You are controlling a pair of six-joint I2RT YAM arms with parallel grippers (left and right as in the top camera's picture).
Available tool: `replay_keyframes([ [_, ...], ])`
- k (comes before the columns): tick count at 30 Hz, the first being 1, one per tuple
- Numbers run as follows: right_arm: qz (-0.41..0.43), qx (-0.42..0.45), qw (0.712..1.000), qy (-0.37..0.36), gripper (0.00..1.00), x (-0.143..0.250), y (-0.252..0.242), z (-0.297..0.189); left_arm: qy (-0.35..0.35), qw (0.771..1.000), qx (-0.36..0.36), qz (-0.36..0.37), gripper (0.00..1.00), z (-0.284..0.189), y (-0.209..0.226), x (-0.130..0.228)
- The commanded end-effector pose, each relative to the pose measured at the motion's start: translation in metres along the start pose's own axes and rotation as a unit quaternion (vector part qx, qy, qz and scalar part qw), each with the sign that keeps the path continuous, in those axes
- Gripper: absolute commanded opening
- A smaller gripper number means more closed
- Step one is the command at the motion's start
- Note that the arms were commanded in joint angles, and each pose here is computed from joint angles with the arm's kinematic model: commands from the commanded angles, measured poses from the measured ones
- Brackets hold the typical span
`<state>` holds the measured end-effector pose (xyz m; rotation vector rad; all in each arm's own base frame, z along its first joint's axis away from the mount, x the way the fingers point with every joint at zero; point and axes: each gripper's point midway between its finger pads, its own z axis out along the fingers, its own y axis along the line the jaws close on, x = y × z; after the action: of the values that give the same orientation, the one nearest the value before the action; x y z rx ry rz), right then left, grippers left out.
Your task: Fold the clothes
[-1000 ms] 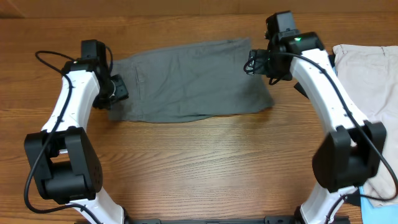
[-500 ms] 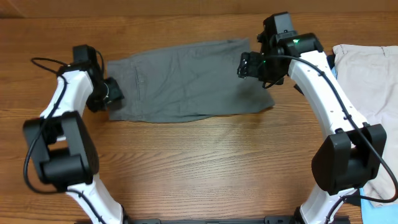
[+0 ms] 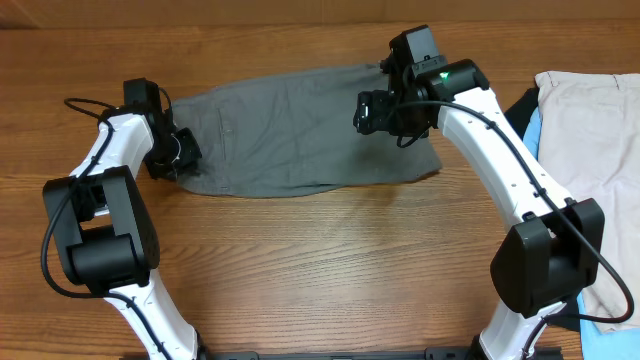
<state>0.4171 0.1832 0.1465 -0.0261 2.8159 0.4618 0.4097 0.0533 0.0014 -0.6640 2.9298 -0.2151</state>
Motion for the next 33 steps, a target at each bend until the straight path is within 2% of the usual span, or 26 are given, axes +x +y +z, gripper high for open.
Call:
replay_keyframes([
  [1,-0.001,-0.002,1.0,0.007,0.85,0.003,0.001,0.004,0.038,0.999,0.007,-0.001,0.18,0.02,0.001,0.017],
  [4,-0.001,-0.002,1.0,0.008,0.85,0.003,0.001,0.004,0.038,0.999,0.007,-0.001,0.04,0.02,0.001,0.016],
  [8,-0.003,-0.004,1.0,0.008,0.86,0.004,0.003,0.004,0.036,0.999,0.008,0.005,0.04,0.013,-0.001,0.012],
  [12,-0.009,-0.039,0.999,0.022,0.83,0.01,0.019,0.005,0.025,0.999,0.014,0.014,0.04,-0.014,-0.011,-0.001],
  [15,-0.012,-0.074,0.997,0.034,0.62,0.015,0.037,0.009,0.005,1.0,0.02,0.022,0.04,-0.047,-0.021,-0.016],
  [17,0.002,-0.074,0.997,0.037,0.4,0.017,0.043,0.016,-0.017,0.999,0.025,0.026,0.04,-0.075,-0.029,-0.028],
  [24,0.019,-0.098,0.993,0.069,0.06,0.03,0.07,0.052,-0.083,0.994,0.044,0.054,0.04,-0.165,-0.057,-0.047],
  [29,-0.011,-0.161,0.982,0.1,0.04,0.048,0.111,0.081,-0.11,0.989,0.052,0.08,0.04,-0.2,-0.075,-0.047],
  [33,-0.025,-0.173,0.978,0.112,0.04,0.064,0.136,0.102,-0.12,0.986,0.06,0.097,0.04,-0.211,-0.091,-0.045],
])
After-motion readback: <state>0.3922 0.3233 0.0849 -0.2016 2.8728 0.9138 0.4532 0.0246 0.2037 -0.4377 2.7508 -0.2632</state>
